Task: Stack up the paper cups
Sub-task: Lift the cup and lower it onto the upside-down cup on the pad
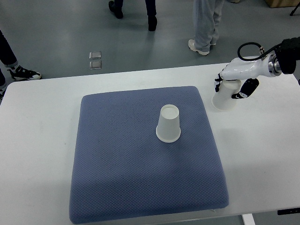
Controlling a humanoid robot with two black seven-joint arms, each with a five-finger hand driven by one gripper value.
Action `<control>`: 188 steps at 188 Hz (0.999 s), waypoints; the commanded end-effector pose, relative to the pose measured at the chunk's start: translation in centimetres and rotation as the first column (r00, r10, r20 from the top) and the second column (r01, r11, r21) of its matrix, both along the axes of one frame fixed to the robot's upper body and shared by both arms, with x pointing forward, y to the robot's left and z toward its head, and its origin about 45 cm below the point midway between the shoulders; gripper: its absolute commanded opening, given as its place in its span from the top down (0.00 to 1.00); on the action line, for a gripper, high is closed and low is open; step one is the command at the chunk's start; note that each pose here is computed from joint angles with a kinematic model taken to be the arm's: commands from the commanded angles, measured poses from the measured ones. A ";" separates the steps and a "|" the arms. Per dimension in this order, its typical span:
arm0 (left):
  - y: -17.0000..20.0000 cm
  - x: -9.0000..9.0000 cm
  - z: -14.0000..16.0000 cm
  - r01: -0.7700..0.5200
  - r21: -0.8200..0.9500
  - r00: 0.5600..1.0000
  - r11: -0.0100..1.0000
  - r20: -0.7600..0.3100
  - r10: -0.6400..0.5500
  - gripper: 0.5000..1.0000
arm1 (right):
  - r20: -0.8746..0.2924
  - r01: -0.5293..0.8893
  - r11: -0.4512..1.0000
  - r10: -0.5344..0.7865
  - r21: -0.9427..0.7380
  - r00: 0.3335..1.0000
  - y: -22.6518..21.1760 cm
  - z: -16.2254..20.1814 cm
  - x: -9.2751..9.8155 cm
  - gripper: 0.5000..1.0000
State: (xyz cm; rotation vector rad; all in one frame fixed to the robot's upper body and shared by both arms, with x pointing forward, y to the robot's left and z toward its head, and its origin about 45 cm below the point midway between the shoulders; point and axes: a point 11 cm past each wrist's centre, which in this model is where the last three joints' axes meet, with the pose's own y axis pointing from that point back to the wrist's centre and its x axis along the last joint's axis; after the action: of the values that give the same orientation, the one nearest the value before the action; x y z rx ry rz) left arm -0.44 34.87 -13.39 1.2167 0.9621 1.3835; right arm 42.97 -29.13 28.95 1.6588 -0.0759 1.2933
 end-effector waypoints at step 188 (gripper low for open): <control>0.0 0.0 0.0 0.000 0.000 1.000 1.000 0.000 0.000 0.00 | -0.075 -0.312 0.943 0.321 0.114 0.944 15.1 7.6 -3.2 0.69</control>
State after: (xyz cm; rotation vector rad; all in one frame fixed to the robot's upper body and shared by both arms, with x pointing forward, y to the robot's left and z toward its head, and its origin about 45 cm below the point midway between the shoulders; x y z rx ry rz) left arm -0.45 34.88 -13.39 1.2173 0.9623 1.3836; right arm 39.94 -14.58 36.82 1.8604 0.1754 1.4686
